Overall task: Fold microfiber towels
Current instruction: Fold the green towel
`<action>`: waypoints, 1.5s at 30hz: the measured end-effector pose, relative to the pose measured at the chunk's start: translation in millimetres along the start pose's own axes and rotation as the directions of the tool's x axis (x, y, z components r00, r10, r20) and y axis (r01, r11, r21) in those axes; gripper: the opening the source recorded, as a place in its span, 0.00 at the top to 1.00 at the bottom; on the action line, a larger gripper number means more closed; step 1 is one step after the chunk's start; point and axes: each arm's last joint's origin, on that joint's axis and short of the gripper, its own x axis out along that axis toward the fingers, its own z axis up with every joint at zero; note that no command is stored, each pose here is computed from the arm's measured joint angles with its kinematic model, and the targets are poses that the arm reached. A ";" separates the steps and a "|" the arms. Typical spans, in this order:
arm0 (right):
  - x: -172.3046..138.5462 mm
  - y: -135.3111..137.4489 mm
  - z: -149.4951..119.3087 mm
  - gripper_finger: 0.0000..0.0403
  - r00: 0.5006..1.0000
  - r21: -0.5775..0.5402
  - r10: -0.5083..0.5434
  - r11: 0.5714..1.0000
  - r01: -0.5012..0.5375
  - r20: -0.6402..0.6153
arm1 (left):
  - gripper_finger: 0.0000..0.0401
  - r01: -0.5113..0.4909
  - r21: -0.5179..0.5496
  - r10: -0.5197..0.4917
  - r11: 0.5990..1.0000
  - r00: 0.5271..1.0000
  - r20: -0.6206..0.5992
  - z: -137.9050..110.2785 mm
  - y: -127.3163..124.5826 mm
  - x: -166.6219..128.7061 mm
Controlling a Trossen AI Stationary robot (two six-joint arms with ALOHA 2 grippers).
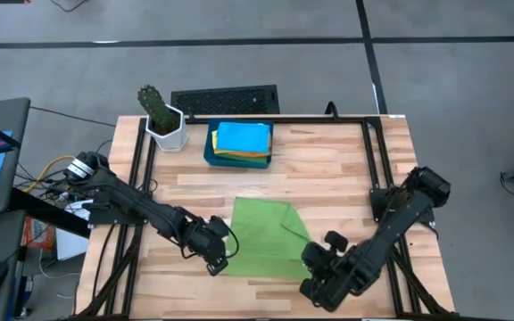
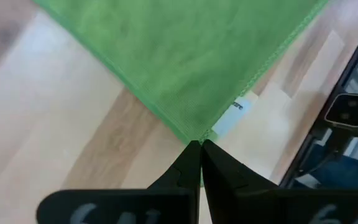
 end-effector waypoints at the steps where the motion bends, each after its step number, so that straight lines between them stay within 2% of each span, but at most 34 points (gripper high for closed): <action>1: 1.5 -1.0 3.8 0.99 1.000 0.000 0.001 1.000 -0.001 -0.005 | 1.00 0.012 -0.013 -0.012 1.000 1.000 -0.014 0.5 1.5 2.3; 4: -4.2 -13.9 19.1 0.99 0.999 -0.021 -0.008 1.000 0.007 -0.032 | 1.00 0.045 -0.014 -0.046 0.999 0.996 -0.071 6.1 2.1 -6.4; 6: -24.2 -35.4 34.4 0.99 0.998 -0.034 -0.066 0.997 0.065 -0.012 | 1.00 0.064 -0.003 -0.064 0.998 0.997 -0.052 18.8 0.9 -31.6; 8: -49.8 -61.3 52.2 0.99 0.992 -0.038 -0.112 0.993 0.114 0.053 | 1.00 0.068 0.028 -0.069 0.997 0.998 0.017 34.8 2.2 -64.6; 11: -79.8 -103.2 75.0 0.99 0.976 -0.011 -0.167 0.985 0.170 0.143 | 1.00 0.002 0.063 -0.013 0.998 0.985 0.174 59.8 12.0 -115.2; 15: -113.5 -158.9 100.3 0.99 0.939 0.066 -0.204 0.979 0.193 0.277 | 1.00 -0.132 0.051 0.100 0.990 0.911 0.401 93.2 38.5 -187.4; 17: -126.3 -183.0 109.8 0.99 0.913 0.110 -0.228 0.973 0.202 0.339 | 1.00 -0.162 0.035 0.125 0.986 0.867 0.483 110.5 51.6 -218.7; 21: -154.1 -220.7 122.9 0.99 0.863 0.198 -0.251 0.964 0.179 0.439 | 1.00 -0.114 0.020 0.077 0.993 0.780 0.621 132.9 72.8 -275.7; 23: -169.3 -229.9 125.5 0.99 0.838 0.209 -0.239 0.966 0.153 0.491 | 1.00 -0.092 0.014 0.061 0.996 0.759 0.648 138.5 79.1 -290.5; 25: -181.2 -232.7 126.4 0.99 0.820 0.205 -0.214 0.971 0.121 0.532 | 1.00 -0.071 0.029 0.036 0.997 0.766 0.642 138.3 82.0 -298.4; 28: -188.0 -228.5 125.0 0.99 0.815 0.181 -0.174 0.980 0.086 0.553 | 1.00 -0.036 0.062 -0.009 0.997 0.794 0.607 132.4 79.8 -299.9; 30: -185.3 -220.1 121.9 0.99 0.827 0.169 -0.143 0.984 0.059 0.544 | 1.00 -0.029 0.058 -0.007 0.998 0.840 0.542 124.9 75.8 -292.6; 33: -169.1 -196.9 110.0 0.99 0.871 0.138 -0.101 0.990 0.039 0.481 | 1.00 -0.029 0.058 0.001 0.998 0.908 0.420 111.4 63.0 -269.6; 36: -146.8 -165.4 92.8 0.99 0.910 0.109 -0.065 0.994 0.022 0.409 | 1.00 -0.035 0.069 0.014 0.997 0.957 0.289 94.1 45.5 -237.6; 39: -123.2 -129.9 67.6 0.99 0.944 0.111 -0.036 0.994 0.000 0.327 | 1.00 -0.039 0.079 0.022 0.996 0.979 0.201 72.1 25.2 -197.9; 45: -73.3 -68.3 4.9 0.99 0.984 0.210 -0.053 0.978 0.016 0.168 | 1.00 0.036 0.074 -0.049 0.997 0.983 0.176 20.3 -4.5 -103.3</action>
